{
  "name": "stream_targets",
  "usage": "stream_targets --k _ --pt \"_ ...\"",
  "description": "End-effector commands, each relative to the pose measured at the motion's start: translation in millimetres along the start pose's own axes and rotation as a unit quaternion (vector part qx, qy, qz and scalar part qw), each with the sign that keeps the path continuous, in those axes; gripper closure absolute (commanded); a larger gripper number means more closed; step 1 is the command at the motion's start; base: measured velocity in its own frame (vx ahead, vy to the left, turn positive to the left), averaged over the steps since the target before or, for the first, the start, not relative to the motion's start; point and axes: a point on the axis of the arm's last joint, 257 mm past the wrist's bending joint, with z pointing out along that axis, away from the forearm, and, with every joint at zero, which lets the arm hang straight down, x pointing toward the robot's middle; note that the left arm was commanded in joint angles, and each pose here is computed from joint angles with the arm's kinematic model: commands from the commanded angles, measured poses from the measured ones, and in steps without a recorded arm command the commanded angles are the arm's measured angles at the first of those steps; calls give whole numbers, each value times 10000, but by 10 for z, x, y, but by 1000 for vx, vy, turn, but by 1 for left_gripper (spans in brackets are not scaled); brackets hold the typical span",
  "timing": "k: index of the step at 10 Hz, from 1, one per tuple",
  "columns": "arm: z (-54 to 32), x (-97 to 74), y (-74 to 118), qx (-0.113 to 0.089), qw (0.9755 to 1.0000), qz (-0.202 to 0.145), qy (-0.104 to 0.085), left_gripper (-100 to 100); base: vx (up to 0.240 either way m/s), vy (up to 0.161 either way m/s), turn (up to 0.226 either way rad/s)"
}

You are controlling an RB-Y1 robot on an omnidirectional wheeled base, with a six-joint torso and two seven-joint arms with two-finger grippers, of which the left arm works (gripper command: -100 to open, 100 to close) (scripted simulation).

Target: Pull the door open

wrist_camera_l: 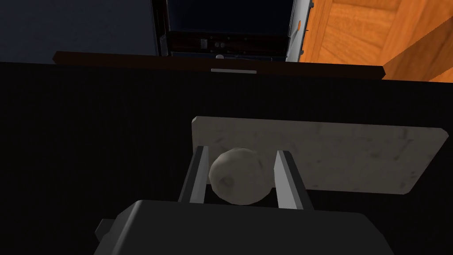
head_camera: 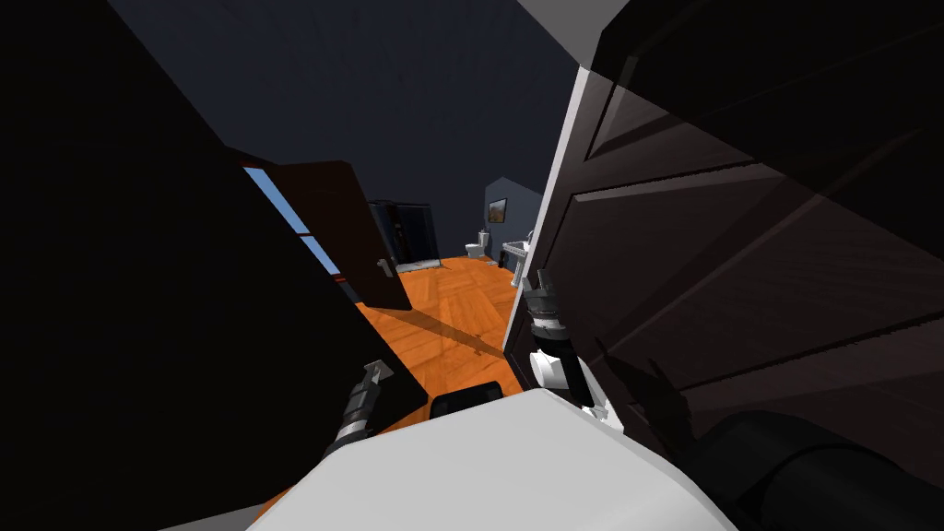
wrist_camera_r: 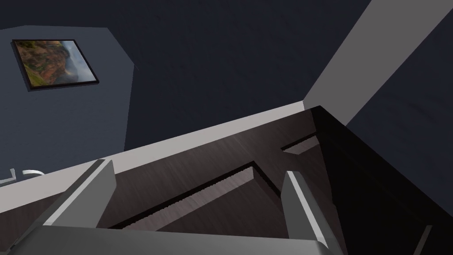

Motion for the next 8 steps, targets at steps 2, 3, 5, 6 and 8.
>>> stream_targets --k 2,3,5,6,8 --pt "18 -7 -28 38 10000 1 -1 100 0 0 0" --pt "18 -7 -28 38 10000 1 -1 100 0 0 0" --pt "-60 -6 -8 12 10000 3 98 100 -117 12 -111" --pt "-94 -10 -12 17 9999 5 152 100 -179 6 -106" --pt "-172 -17 -20 23 9996 5 277 100 -220 28 -125"
